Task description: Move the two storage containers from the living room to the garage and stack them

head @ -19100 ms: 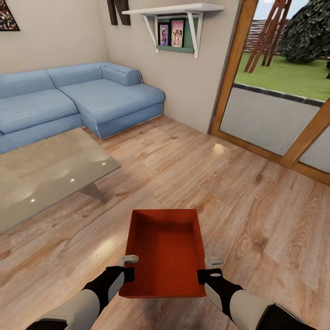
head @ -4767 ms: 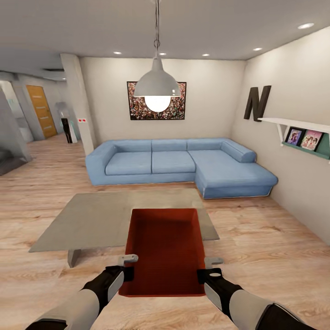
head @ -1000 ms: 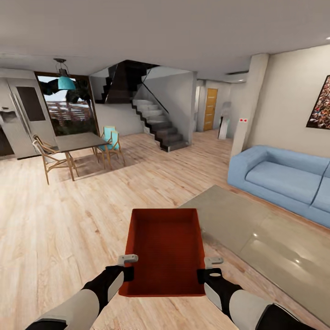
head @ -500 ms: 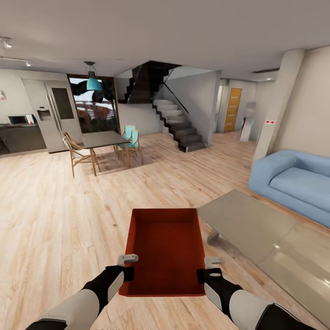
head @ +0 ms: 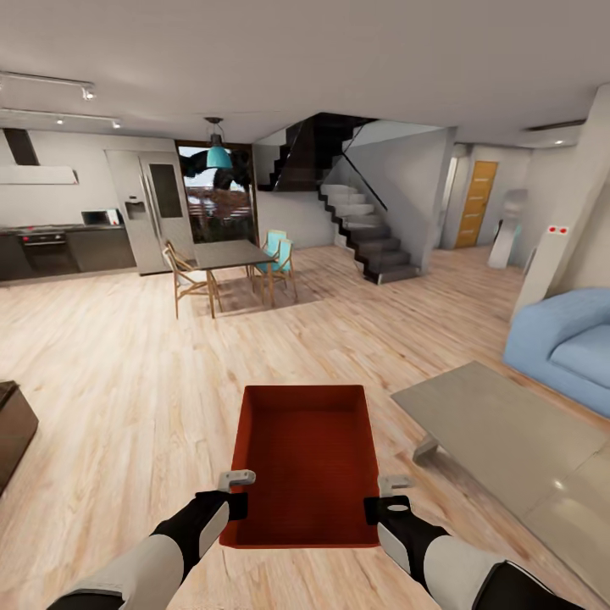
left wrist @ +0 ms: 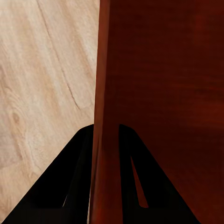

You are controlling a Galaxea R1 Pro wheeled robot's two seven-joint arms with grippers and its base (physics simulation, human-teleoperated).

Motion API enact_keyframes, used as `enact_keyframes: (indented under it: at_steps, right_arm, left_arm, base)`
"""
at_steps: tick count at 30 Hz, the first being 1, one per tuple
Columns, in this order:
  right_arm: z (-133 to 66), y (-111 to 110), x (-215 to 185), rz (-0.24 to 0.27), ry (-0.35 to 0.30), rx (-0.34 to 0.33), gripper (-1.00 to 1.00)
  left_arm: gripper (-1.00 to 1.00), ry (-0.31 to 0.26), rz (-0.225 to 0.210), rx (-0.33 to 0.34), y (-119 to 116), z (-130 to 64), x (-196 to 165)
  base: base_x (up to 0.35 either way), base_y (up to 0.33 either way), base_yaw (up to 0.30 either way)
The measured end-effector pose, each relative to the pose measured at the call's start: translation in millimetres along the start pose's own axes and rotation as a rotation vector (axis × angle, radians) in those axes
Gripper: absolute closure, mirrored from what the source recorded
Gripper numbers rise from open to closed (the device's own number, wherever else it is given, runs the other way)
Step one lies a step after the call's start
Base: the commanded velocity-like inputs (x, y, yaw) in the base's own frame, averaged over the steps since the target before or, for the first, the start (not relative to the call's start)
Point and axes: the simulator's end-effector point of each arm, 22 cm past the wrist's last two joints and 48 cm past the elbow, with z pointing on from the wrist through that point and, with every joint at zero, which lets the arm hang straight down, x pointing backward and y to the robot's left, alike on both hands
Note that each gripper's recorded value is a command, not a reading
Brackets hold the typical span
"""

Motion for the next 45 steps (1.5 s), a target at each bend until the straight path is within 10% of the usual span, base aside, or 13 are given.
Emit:
enact_keyframes:
  at_steps: [45]
  right_arm:
    - [-0.4, -1.6, -6.7, -0.016, -0.025, 0.003, 1.0]
  left_arm:
    - [1.0, -0.024, -0.017, 0.007, -1.2, 0.6, -1.2]
  base:
    - [0.216, 0.0, 0.064]
